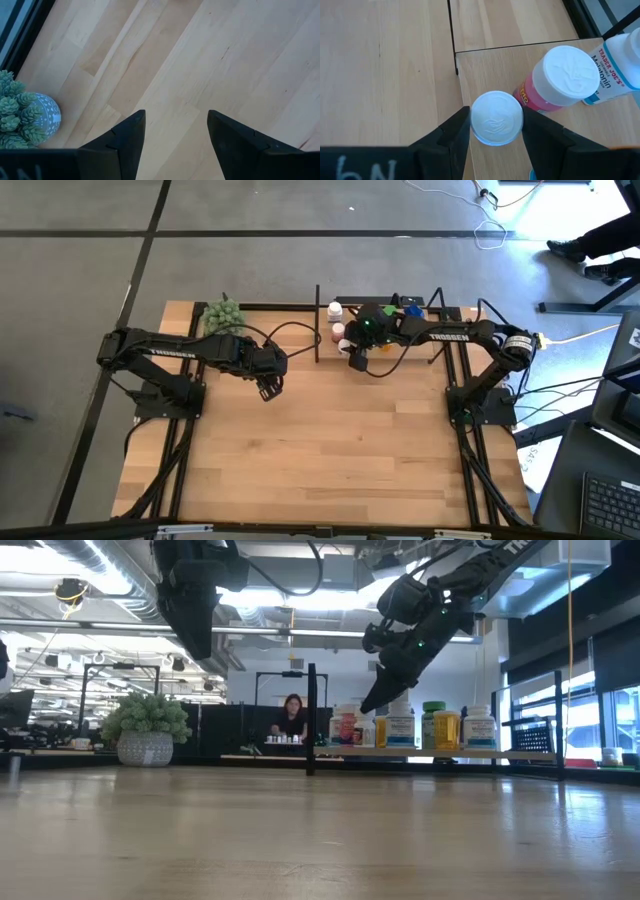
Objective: Pick and place medicine bottles onto shelf by color
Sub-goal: Put the white medicine bottle on the shelf
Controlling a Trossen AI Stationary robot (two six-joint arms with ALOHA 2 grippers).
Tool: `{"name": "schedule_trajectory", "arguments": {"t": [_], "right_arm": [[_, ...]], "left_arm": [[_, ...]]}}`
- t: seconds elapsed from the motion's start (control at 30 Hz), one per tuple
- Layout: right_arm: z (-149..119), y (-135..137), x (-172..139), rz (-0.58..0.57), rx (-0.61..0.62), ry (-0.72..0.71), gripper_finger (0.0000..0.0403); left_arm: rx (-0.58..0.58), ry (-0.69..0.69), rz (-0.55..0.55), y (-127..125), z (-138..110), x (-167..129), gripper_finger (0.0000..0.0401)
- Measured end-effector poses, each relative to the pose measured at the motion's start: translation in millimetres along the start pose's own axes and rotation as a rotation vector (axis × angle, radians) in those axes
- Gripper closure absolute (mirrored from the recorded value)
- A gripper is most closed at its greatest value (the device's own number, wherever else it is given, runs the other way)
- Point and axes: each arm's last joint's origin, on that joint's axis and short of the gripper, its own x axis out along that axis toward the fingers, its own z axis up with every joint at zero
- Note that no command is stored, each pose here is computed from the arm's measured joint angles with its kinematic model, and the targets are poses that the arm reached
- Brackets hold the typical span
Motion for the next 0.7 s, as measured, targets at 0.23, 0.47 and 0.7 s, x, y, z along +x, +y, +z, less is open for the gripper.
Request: {"name": "schedule_trajectory", "arguments": {"t": [0.23, 0.47, 0.7], "right_arm": [[-0.1, 0.0, 0.0, 0.0, -0.002, 0.001, 0.0235], [-0.8, 0.1, 0.5, 0.001, -0.029, 0.006, 0.0224], [-2.5, -0.4, 1.5, -0.028, -0.029, 0.023, 0.0232]], "left_arm": [[0.0, 0.0, 0.0, -0.1, 0.0, 0.0, 0.0193], [0.0, 0.0, 0.0, 0.0, 0.0, 0.0, 0.0193], [0.0, 0.0, 0.0, -0.1, 0.0, 0.0, 0.0193]]}}
